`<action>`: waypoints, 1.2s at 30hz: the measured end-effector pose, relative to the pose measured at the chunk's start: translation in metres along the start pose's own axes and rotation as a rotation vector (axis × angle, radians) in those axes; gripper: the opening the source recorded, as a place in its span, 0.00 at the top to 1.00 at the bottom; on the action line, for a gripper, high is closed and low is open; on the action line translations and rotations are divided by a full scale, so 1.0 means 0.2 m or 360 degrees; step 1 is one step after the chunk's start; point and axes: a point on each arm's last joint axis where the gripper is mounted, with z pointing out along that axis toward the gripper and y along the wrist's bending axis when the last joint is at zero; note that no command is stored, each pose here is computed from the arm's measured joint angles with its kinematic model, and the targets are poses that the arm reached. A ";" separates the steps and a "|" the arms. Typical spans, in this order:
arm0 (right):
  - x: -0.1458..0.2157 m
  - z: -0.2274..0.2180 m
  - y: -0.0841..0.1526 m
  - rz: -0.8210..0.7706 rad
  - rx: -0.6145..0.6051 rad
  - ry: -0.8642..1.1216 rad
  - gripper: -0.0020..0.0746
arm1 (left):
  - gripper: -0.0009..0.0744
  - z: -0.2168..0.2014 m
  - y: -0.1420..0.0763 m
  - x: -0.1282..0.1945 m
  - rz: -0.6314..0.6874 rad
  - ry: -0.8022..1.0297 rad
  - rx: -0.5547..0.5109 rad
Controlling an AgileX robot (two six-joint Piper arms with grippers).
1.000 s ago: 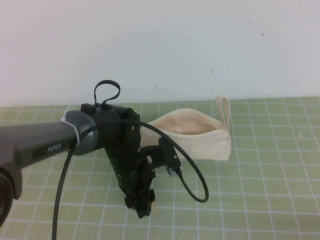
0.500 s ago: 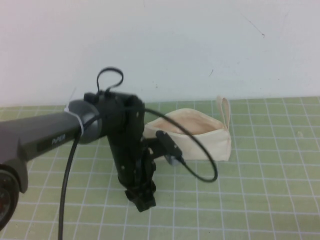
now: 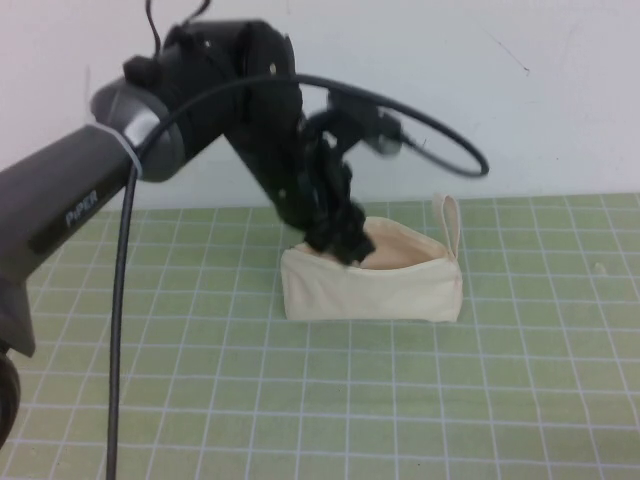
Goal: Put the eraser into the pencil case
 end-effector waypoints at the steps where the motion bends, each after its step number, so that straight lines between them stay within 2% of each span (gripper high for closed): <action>1: 0.00 0.00 0.00 0.0000 0.0000 0.0000 0.97 | 0.74 -0.02 0.01 -0.02 0.0004 -0.0065 -0.0033; 7: 0.00 0.00 0.00 0.0000 0.0000 0.0000 0.98 | 0.74 0.01 0.06 -0.10 -0.0002 -0.0299 -0.0156; 10: 0.00 0.00 0.00 0.0000 0.0000 0.0000 0.97 | 0.64 0.07 0.07 -0.10 -0.0010 -0.0267 -0.0144; 15: 0.00 0.00 0.00 0.0000 0.0000 0.0000 0.97 | 0.41 0.12 0.08 -0.09 -0.0008 -0.0222 -0.0144; 19: 0.00 0.00 0.00 0.0000 0.0000 0.0000 0.97 | 0.37 0.12 0.08 -0.08 0.0006 -0.0186 -0.0155; 22: 0.00 0.00 0.00 0.0000 0.0000 0.0000 0.97 | 0.43 0.06 0.07 -0.07 0.0085 -0.0099 -0.0132; 24: 0.00 0.00 0.00 0.0000 0.0000 0.0000 0.98 | 0.51 -0.05 0.06 -0.07 0.0153 -0.0040 -0.0159; 28: 0.00 0.00 0.00 0.0000 0.0000 0.0000 0.97 | 0.68 -0.37 0.07 -0.12 0.0210 -0.0143 -0.0421; 33: 0.00 0.00 0.00 0.0000 0.0000 0.0000 0.97 | 0.87 -0.79 0.03 -0.11 0.0024 -0.0372 -0.0744; 36: 0.00 0.00 0.00 0.0000 0.0000 0.0000 0.97 | 0.95 -1.02 -0.03 -0.04 -0.0045 -0.0514 -0.0831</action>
